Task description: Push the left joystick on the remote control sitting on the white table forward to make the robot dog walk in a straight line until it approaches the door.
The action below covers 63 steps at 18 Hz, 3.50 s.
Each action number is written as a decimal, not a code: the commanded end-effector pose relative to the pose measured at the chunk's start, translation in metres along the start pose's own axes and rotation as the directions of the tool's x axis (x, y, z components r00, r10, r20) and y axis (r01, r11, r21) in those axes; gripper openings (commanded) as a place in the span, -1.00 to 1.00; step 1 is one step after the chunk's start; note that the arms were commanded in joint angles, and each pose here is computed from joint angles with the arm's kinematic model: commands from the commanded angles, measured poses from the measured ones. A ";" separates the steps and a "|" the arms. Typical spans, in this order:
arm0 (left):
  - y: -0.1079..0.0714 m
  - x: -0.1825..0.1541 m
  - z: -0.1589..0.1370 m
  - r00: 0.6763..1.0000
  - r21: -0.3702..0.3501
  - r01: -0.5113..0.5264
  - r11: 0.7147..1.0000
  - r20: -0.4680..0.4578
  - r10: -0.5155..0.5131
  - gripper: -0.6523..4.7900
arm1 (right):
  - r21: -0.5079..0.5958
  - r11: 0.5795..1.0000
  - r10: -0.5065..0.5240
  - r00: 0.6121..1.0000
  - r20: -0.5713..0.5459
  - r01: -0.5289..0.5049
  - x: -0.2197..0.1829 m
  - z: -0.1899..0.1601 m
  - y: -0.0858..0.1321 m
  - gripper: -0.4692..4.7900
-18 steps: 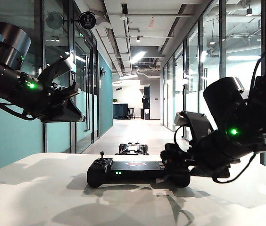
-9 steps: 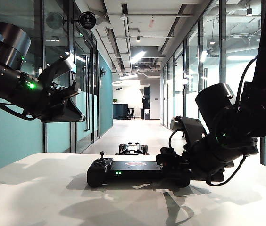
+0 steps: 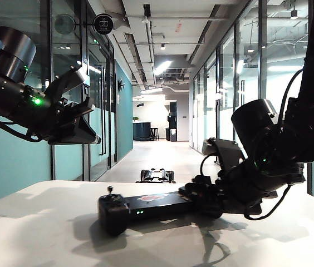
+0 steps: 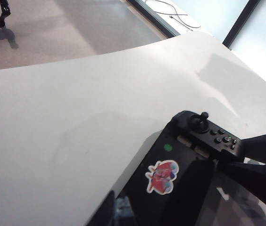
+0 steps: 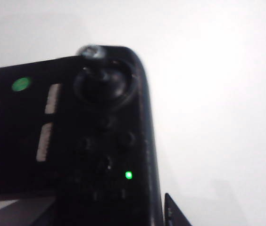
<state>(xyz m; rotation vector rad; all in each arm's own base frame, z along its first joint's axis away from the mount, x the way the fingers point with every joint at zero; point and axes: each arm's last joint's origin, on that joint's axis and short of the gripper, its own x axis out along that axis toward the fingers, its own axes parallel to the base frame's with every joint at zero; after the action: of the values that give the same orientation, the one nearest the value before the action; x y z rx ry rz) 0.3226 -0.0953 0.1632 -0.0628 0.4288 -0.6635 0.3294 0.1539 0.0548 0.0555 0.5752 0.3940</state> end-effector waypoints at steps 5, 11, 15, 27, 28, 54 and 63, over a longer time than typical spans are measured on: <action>-0.001 0.000 0.002 1.000 0.005 0.027 1.000 0.007 -0.028 -0.78 | 0.000 1.000 0.009 1.000 0.026 -0.009 0.000 0.004 0.001 0.01; -0.001 0.000 0.002 1.000 0.005 0.028 1.000 0.007 -0.028 -0.78 | -0.064 0.998 0.016 1.000 0.025 -0.014 0.000 0.004 0.002 0.34; -0.001 0.000 0.002 1.000 0.005 0.028 1.000 0.007 -0.028 -0.78 | -0.079 0.997 0.015 1.000 0.024 -0.013 0.000 0.004 0.001 0.47; -0.001 0.000 0.002 1.000 0.005 0.028 1.000 0.007 -0.028 -0.78 | -0.135 0.987 0.092 0.995 0.024 -0.088 -0.001 0.008 -0.015 0.67; -0.001 0.000 0.002 1.000 0.004 0.028 1.000 0.007 -0.028 -0.78 | -0.147 0.984 0.110 0.993 0.037 -0.103 -0.001 0.009 -0.014 0.67; -0.002 0.000 0.002 0.999 -0.005 0.036 0.999 0.009 -0.036 -0.78 | -0.166 0.981 0.101 0.995 0.013 -0.097 0.002 0.013 -0.012 -0.02; -0.002 0.000 0.002 0.999 -0.004 0.036 0.999 0.010 -0.036 -0.78 | -0.108 0.989 -0.090 0.993 0.073 0.097 0.003 0.014 -0.004 -0.02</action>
<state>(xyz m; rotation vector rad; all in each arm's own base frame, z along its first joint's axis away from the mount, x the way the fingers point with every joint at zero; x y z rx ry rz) 0.3221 -0.0960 0.1632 -0.0793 0.4352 -0.6872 0.3397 0.1494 0.0605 -0.0681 0.5202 0.3735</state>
